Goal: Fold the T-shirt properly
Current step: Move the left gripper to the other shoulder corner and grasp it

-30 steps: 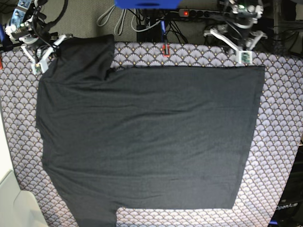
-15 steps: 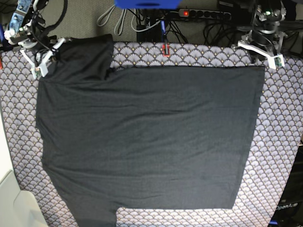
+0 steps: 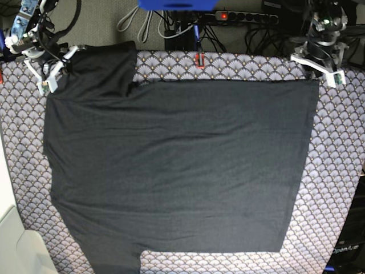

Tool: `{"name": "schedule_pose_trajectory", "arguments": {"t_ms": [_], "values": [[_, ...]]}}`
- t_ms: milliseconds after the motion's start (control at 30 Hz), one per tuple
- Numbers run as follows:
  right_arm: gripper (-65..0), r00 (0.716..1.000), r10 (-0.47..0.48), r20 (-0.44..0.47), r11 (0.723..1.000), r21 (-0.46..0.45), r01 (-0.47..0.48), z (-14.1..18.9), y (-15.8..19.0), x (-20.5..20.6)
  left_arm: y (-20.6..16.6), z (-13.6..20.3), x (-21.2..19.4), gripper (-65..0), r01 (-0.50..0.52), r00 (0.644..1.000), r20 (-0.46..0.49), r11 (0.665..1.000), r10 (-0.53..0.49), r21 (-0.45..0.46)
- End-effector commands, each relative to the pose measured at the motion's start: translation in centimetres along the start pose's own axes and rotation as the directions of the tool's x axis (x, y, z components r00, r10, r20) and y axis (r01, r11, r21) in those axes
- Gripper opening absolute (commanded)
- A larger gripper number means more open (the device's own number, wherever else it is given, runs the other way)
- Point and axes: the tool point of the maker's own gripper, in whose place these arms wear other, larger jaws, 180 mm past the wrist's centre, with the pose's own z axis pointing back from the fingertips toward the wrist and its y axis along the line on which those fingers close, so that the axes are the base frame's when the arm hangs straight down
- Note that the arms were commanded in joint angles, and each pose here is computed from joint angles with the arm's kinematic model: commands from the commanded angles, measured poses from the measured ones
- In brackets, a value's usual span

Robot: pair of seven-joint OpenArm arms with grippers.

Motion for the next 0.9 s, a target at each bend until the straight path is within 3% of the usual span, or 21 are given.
{"name": "schedule_pose_trajectory", "arguments": {"t_ms": [0, 200, 533, 867], "values": [[-65.0, 0.999, 0.018, 0.031, 1.000, -0.002, -0.018, 0.4, -0.3, 0.8, 1.2, -0.2, 0.7, -48.3, -0.011, 1.000, 0.024, 0.999, 0.010, 0.033], [-65.0, 0.999, 0.017, 0.028, 1.000, -0.002, -0.017, 0.3, -0.3, 0.7, 2.9, -2.5, 0.4, -48.3, -0.065, 0.998, 0.010, 0.995, 0.065, 0.076], [-65.0, 1.000, 0.016, 0.026, 1.000, 0.001, -0.016, 0.3, -0.2, 0.6, 1.7, -2.8, 1.0, -48.1, -0.034, 0.999, 0.000, 0.999, 0.034, 0.015], [-65.0, 1.000, 0.017, 0.025, 1.000, 0.000, -0.017, 0.3, -0.3, 0.6, 2.7, -2.9, 2.0, -32.4, -0.055, 0.998, 0.025, 0.998, 0.054, 0.040]]}}
